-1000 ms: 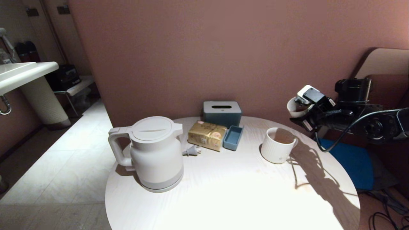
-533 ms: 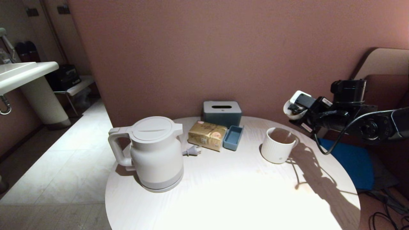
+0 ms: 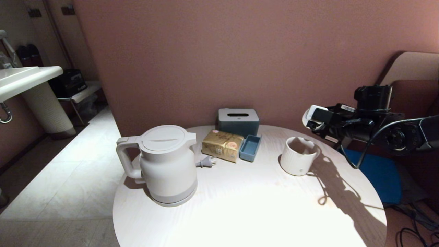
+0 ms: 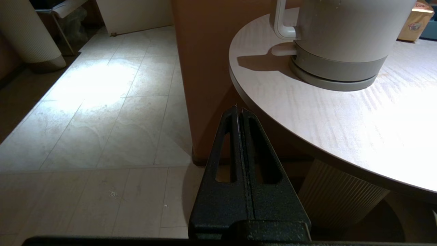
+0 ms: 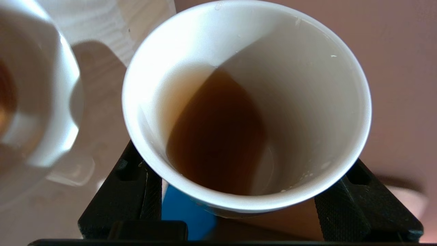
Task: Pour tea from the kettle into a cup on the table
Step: Pour water into another cup
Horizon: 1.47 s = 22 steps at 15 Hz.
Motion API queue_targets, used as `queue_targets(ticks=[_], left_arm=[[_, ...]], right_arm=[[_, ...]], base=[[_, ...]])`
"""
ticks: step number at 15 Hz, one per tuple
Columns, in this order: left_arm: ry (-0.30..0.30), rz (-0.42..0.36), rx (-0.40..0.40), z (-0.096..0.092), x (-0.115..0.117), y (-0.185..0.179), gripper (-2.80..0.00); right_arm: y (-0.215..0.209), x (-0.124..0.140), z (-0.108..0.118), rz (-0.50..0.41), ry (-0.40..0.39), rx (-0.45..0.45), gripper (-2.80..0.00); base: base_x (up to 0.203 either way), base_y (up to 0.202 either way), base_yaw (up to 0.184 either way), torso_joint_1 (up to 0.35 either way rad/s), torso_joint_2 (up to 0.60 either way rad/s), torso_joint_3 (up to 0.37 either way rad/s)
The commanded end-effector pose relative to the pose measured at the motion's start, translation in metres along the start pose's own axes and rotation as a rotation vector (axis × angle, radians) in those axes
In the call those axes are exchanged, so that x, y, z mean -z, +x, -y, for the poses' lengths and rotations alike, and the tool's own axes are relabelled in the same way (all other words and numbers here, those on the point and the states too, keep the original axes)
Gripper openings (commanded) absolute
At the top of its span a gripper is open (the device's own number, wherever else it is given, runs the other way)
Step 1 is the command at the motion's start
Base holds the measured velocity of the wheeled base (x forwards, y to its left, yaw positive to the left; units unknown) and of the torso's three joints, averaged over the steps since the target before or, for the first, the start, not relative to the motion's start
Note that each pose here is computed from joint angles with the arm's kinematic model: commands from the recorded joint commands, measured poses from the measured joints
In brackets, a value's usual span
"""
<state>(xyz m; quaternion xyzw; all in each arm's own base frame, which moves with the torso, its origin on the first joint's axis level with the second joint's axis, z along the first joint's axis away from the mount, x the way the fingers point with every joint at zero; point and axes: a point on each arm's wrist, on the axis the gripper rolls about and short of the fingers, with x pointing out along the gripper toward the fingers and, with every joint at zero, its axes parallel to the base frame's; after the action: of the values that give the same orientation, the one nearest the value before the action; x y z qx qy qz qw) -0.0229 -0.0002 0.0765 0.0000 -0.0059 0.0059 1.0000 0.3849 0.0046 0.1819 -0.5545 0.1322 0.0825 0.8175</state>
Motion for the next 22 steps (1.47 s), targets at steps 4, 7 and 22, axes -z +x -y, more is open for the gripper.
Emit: queue_targets(ticks=[4,7,22], left_arm=[[0.0,-0.001,0.0,0.0,-0.0001,0.0001,-2.8],[0.0,-0.001,0.0,0.0,-0.0001,0.0001,-2.8],[0.0,-0.001,0.0,0.0,-0.0001,0.0001,-2.8]], right_arm=[[-0.002,-0.0014,0.0006,0.006,-0.168,0.005,-2.8],[-0.0021,-0.0025,-0.0005,0.008,-0.274,0.002,-2.8],[-0.0037,-0.0086,0.0012,0.026,-0.764,0.138,-2.8]], base=[[0.0,0.0,0.0,0.0,0.0,0.0],[0.0,0.0,0.0,0.0,0.0,0.0],[0.0,0.0,0.0,0.0,0.0,0.0]])
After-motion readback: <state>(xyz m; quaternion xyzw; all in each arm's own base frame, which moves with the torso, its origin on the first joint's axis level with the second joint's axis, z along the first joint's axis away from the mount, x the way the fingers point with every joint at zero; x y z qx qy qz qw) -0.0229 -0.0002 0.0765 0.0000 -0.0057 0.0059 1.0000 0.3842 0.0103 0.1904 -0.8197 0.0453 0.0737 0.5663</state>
